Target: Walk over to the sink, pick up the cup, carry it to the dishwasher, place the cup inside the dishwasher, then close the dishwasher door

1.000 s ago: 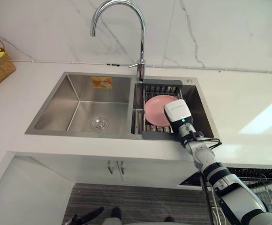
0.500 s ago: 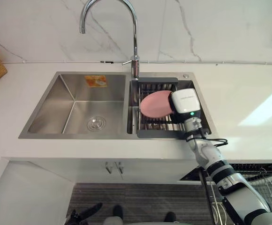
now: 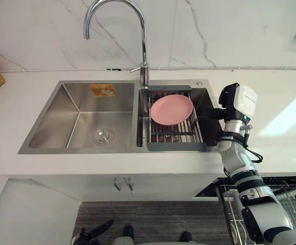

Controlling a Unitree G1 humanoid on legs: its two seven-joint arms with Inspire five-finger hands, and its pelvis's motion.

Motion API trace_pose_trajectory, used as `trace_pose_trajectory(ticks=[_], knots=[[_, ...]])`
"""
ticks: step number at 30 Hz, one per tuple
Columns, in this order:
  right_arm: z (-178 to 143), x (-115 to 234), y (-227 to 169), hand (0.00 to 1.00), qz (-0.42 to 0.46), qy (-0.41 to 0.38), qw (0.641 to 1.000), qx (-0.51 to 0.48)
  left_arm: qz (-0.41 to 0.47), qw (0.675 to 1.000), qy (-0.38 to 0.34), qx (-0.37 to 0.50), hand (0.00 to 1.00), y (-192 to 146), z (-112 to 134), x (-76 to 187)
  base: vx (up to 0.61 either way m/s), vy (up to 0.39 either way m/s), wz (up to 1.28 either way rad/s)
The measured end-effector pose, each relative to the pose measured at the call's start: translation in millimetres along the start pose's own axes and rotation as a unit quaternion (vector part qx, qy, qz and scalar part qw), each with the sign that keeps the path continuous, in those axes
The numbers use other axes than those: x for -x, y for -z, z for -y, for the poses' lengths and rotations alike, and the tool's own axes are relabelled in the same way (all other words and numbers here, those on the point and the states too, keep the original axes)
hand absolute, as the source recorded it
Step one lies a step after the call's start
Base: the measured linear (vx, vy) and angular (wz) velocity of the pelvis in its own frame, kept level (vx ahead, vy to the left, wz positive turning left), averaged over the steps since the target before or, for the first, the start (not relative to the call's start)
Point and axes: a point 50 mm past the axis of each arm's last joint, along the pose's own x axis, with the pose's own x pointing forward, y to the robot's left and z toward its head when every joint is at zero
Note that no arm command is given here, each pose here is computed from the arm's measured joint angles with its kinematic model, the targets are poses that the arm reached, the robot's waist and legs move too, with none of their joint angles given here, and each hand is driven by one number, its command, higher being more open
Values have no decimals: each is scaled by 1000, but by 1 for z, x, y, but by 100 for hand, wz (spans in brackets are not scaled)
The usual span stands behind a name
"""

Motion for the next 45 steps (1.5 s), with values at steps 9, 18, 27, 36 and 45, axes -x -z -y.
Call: trace_pose_trajectory(ticks=[9,18,27,36,45], knots=[[11,-6,-26,100,90,-63,993,-31,-8,1000,-10,0,100,2,-4,1,14,-1,-2],[22,6,-33,100,160,-133,977,-54,8,1000,-1,-1,100,-10,-1,0,19,-1,-3],[32,36,-7,100,127,-154,972,-123,-1,1000,-3,-6,100,-4,-8,1,0,0,0],[59,50,-19,100,139,-171,935,-277,-18,999,33,-6,100,12,-5,6,0,0,1],[60,62,-44,100,219,-211,937,-171,-21,997,69,-7,100,16,5,11,-28,-1,10]])
